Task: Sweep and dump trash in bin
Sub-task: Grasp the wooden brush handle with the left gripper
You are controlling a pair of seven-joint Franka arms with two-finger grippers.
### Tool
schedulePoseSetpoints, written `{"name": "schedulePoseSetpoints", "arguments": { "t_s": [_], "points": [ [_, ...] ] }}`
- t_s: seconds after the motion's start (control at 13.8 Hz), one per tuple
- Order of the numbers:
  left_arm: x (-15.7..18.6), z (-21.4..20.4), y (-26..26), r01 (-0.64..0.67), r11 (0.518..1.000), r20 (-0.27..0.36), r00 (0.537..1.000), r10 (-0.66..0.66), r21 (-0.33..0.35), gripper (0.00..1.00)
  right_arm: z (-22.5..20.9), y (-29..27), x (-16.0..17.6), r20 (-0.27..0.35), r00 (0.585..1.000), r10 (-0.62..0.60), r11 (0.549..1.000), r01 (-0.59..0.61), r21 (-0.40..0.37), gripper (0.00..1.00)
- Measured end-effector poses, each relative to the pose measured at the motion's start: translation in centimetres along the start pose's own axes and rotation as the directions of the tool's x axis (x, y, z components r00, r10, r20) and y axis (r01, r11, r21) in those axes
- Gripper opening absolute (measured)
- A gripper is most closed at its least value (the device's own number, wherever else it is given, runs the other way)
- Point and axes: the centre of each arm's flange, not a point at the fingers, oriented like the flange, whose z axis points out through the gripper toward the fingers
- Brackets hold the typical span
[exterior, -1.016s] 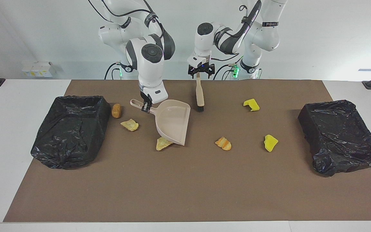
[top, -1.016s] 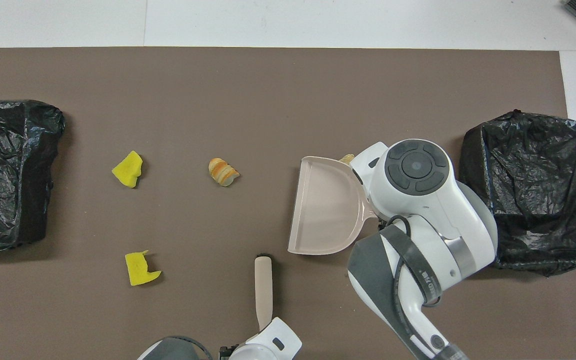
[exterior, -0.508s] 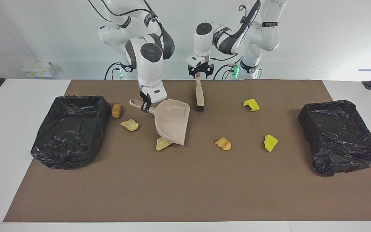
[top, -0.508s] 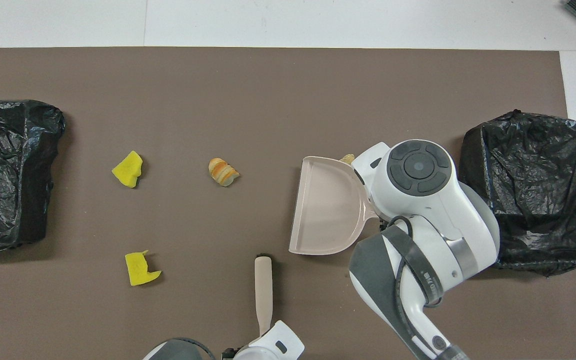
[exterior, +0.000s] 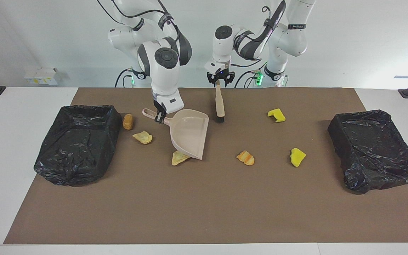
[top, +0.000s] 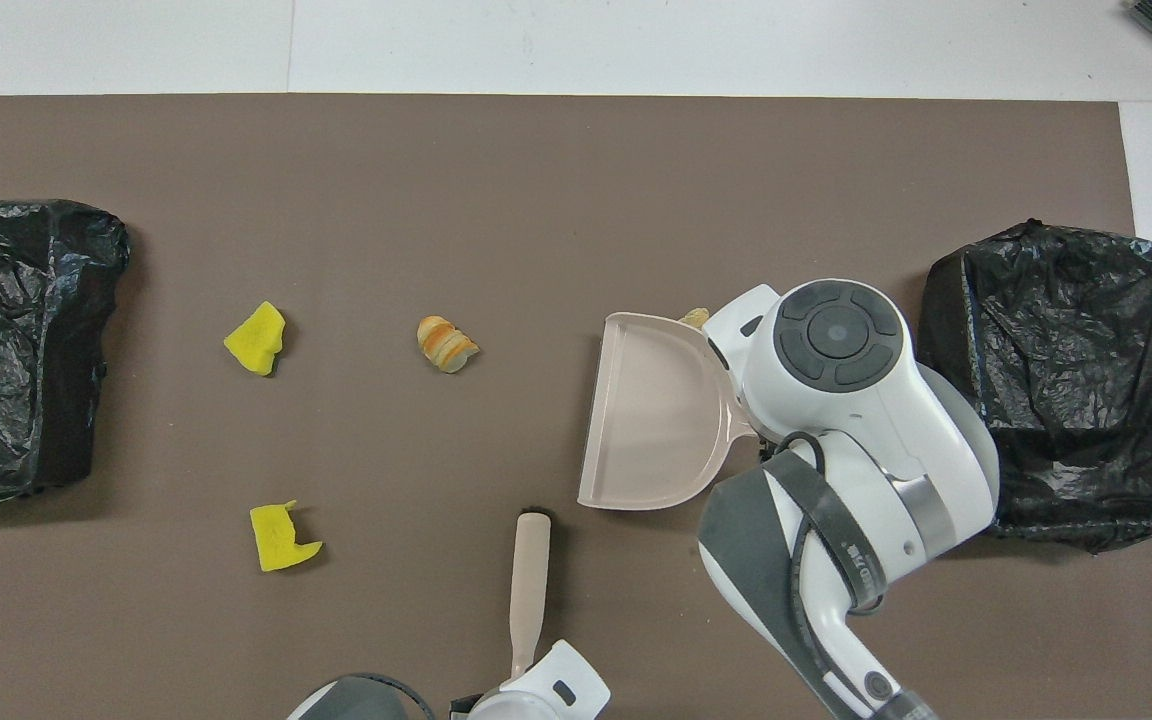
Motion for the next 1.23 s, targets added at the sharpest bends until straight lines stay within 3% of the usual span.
{"name": "schedulePoseSetpoints", "arguments": {
  "t_s": [0.29, 0.51, 0.73, 0.94, 1.23],
  "points": [
    [0.3, -0.6, 0.4, 0.004, 1.000, 0.008, 1.000, -0.004, 0.004, 0.26, 0.0, -0.1, 0.1, 0.000, 1.000, -0.002, 1.000, 0.002, -0.001, 0.31],
    [0.5, -1.8, 0.1, 0.017, 0.998, 0.067, 0.998, -0.022, 0.061, 0.26, 0.0, -0.1, 0.1, 0.000, 1.000, -0.002, 1.000, 0.002, 0.000, 0.31],
    [2.2, -3.7, -1.2, 0.062, 0.995, 0.087, 0.994, -0.069, 0.078, 0.26, -0.2, -0.5, 0.7, -0.006, 1.000, -0.016, 1.000, 0.016, -0.011, 0.31],
    [4.4, -5.7, -4.8, 0.130, 0.985, 0.092, 0.986, -0.141, 0.116, 0.26, -0.7, -1.5, 2.2, -0.011, 0.999, -0.048, 0.999, 0.048, -0.026, 0.31],
    [7.7, -9.1, -12.1, 0.295, 0.948, 0.096, 0.947, -0.307, 0.117, 0.26, -0.4, -3.2, 5.3, -0.023, 0.993, -0.112, 0.992, 0.111, -0.055, 0.31]
  ]
}}
